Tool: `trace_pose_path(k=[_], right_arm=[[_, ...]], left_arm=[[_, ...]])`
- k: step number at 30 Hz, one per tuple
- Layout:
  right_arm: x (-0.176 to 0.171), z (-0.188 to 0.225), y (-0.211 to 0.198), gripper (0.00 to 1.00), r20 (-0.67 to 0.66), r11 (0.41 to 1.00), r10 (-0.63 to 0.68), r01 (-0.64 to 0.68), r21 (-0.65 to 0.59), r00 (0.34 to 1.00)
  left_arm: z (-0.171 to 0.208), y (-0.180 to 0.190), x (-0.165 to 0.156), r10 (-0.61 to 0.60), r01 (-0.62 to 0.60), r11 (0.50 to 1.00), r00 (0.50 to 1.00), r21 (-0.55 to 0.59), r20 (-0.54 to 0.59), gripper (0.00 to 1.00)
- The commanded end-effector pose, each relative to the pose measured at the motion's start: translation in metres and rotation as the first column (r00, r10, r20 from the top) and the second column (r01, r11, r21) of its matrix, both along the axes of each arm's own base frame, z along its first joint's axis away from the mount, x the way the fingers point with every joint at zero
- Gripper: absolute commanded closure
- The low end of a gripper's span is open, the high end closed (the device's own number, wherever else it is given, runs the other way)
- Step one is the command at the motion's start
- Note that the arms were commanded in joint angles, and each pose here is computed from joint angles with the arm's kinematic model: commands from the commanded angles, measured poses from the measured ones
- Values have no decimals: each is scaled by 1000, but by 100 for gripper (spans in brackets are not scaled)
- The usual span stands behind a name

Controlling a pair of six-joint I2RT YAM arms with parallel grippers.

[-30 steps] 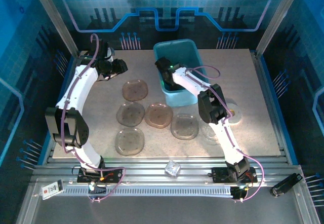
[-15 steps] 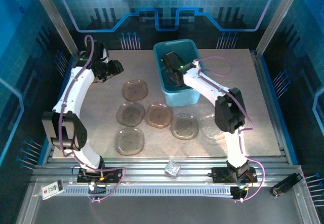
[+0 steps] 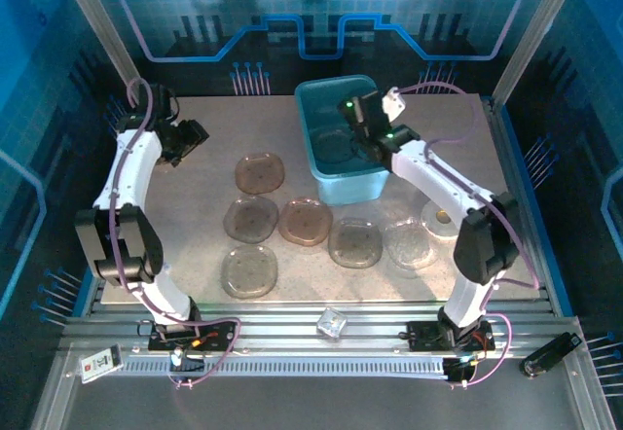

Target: Place the plates into the plastic bin on the countertop

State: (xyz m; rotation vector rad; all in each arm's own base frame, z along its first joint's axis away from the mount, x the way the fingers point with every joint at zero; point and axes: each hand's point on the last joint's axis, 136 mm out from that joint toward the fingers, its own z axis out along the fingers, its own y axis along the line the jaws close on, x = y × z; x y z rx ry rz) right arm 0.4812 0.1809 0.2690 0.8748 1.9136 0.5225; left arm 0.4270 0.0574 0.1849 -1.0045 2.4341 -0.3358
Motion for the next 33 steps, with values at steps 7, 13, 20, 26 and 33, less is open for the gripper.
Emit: trace_pose_path(k=[7,13,20,26,33], right_arm=[[6,47,-29,27,160,971,223,-205,-120,962],[11,46,-52,33,212,947,280,-234,-220,936],[24,22,-69,39,142,924,296,-246,-292,945],[34,22,-73,43,138,895,311,-242,-374,940],[45,16,-79,45,129,893,298,-228,-388,946]], left_arm=[[-48,54,30,235,-239,968,970,-70,-66,33],[-70,82,40,392,-397,913,917,-95,-73,32],[-101,111,47,584,-585,792,809,-177,-61,30],[-122,119,53,640,-645,743,763,-178,-94,30],[-138,124,55,661,-669,724,742,-167,-112,30]])
